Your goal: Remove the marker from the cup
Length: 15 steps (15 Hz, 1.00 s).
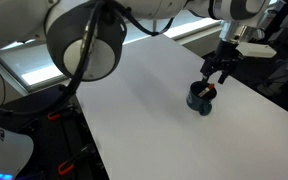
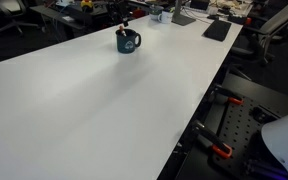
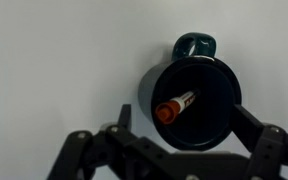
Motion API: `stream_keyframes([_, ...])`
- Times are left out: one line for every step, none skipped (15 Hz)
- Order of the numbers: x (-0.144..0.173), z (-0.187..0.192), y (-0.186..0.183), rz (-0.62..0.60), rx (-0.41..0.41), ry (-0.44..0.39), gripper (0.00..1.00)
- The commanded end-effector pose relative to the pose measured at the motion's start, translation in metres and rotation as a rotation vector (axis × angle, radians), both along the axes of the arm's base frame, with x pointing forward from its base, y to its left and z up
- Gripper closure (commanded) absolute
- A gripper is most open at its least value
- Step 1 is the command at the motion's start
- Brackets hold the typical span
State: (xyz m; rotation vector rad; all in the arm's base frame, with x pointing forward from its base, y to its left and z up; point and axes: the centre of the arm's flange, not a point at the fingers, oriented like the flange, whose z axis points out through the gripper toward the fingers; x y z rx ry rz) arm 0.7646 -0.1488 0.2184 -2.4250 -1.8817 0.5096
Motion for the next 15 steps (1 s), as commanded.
stream_keyframes([0.007, -0.005, -0.002, -0.033, -0.012, 0.041, 0.0])
stream_keyframes([-0.002, -0.005, 0.0, -0.008, -0.001, 0.011, 0.0])
stream_keyframes([-0.003, -0.008, -0.001, -0.014, -0.002, 0.019, 0.0])
stream_keyframes([-0.003, -0.009, -0.001, -0.017, -0.002, 0.022, 0.0])
stream_keyframes([-0.003, -0.009, -0.001, -0.018, -0.002, 0.024, 0.0])
stream_keyframes([-0.004, -0.009, -0.001, -0.019, -0.002, 0.024, 0.25])
stream_keyframes([-0.004, -0.009, -0.001, -0.021, -0.006, 0.022, 0.28])
stream_keyframes([-0.004, -0.01, -0.002, -0.021, -0.005, 0.022, 0.35])
stream_keyframes([-0.005, -0.011, -0.002, -0.02, -0.005, 0.023, 0.43])
stream_keyframes([-0.005, -0.012, -0.002, -0.022, -0.006, 0.023, 0.52])
stream_keyframes([-0.005, -0.012, -0.003, -0.025, -0.007, 0.021, 0.59])
stream_keyframes([-0.005, -0.012, -0.003, -0.026, -0.009, 0.021, 0.69])
stream_keyframes([-0.005, -0.012, -0.003, -0.026, -0.008, 0.021, 0.75])
stream_keyframes([-0.005, -0.012, -0.004, -0.029, -0.008, 0.02, 0.84])
stream_keyframes([-0.005, -0.012, -0.005, -0.031, -0.007, 0.02, 0.92])
